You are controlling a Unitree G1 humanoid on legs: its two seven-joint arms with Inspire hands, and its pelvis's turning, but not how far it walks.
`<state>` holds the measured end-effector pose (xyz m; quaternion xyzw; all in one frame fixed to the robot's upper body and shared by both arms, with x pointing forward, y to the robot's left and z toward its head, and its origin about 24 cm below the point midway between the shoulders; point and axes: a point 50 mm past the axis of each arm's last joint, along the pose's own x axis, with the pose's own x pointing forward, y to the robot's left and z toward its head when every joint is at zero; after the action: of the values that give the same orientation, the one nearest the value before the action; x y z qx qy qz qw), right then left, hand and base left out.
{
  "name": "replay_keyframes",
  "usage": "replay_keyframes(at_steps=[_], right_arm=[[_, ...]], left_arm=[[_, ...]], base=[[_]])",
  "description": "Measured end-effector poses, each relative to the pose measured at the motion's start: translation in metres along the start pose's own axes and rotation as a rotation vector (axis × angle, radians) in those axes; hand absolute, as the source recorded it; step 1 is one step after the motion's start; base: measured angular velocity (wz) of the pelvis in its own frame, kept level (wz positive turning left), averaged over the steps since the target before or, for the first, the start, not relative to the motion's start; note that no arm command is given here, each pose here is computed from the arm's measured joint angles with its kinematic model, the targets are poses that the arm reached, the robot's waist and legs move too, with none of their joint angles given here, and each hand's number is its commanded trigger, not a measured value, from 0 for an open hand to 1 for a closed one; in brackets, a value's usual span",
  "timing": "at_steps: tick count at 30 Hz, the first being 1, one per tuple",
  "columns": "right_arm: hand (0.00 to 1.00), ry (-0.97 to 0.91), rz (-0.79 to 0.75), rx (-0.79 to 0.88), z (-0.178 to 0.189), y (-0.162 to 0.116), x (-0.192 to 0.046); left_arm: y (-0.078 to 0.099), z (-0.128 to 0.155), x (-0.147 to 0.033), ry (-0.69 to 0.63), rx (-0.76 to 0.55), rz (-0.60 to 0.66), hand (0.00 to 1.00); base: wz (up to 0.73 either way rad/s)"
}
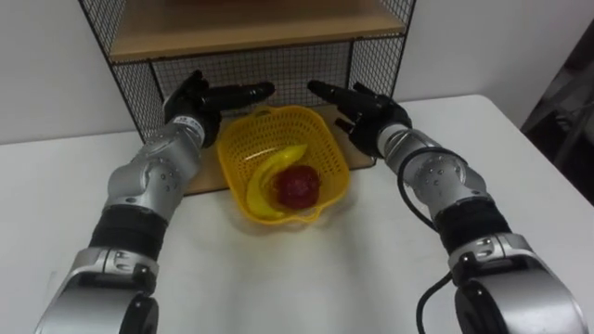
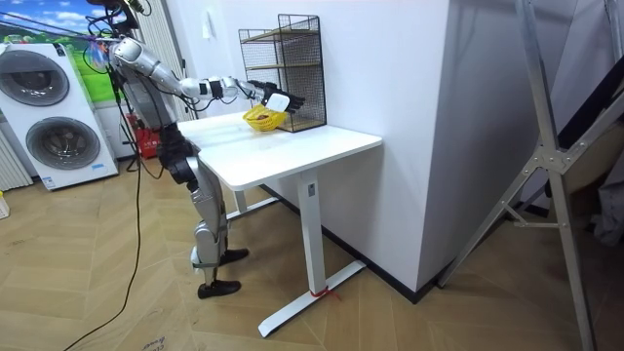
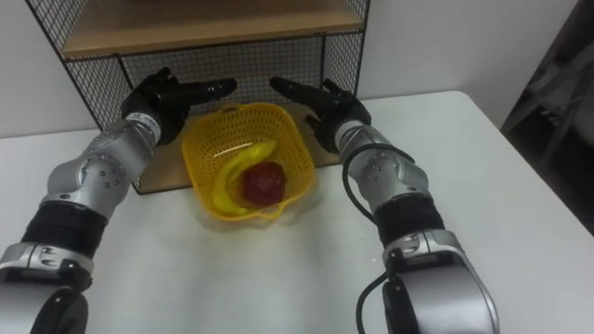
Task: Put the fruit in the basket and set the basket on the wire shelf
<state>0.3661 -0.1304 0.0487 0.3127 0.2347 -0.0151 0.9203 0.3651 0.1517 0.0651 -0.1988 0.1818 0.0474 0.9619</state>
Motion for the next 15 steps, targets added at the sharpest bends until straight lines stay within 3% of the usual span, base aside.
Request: replay_keyframes(at_steps=[15], right_arm=[[0.00, -0.010, 0.078, -0.042, 0.001, -0.012, -0.005]], left_arm=[[0.006, 0.006, -0.002, -0.023, 0.128, -0.011, 0.00]], base=[[0.00]])
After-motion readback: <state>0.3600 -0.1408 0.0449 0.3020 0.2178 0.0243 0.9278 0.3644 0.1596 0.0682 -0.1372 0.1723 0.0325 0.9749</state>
